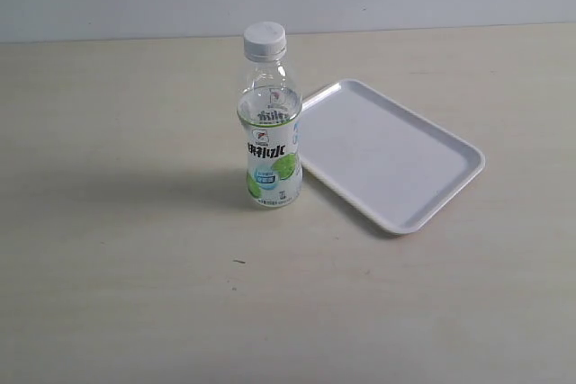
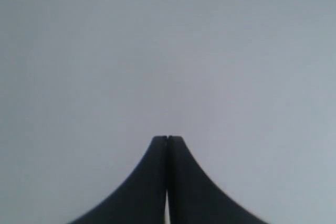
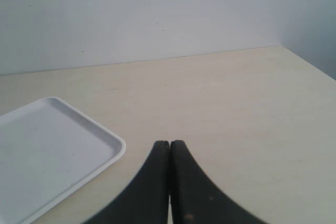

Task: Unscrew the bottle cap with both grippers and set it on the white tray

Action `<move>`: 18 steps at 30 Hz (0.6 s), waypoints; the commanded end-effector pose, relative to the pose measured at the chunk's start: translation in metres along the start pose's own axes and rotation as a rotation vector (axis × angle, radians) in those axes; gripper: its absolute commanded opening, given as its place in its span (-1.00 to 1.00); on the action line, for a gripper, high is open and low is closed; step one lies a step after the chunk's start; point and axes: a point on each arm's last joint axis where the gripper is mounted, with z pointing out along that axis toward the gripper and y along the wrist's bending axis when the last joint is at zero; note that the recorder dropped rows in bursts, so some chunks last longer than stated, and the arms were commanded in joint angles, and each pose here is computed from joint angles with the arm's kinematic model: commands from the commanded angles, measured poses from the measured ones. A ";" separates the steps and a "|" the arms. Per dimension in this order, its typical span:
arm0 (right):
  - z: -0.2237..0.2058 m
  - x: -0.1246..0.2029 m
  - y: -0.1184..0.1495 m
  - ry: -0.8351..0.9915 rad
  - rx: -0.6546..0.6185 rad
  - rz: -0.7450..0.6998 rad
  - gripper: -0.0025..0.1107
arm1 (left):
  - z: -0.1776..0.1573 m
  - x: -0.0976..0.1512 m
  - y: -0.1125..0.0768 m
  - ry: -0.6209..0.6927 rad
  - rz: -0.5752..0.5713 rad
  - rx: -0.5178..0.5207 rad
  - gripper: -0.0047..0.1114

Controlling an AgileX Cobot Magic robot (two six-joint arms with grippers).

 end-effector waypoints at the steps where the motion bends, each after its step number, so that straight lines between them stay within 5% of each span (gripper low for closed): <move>1: 0.000 0.001 0.000 -0.004 0.006 0.000 -0.96 | 0.010 -0.023 -0.021 -0.182 0.034 0.151 -0.92; 5: 0.000 0.001 0.000 -0.004 0.006 0.000 -0.96 | 0.047 -0.010 -0.041 0.027 0.289 0.234 -0.92; 8: 0.000 0.001 0.000 -0.005 0.007 -0.004 -0.96 | 0.074 0.023 -0.038 0.258 0.340 0.268 -0.92; 13: 0.000 0.001 0.000 -0.005 0.007 -0.004 -0.96 | 0.096 0.098 -0.015 0.580 0.367 0.377 -0.92; 18: 0.000 0.001 0.000 -0.005 0.007 -0.004 -0.96 | 0.092 0.156 0.012 0.753 0.400 0.462 -0.92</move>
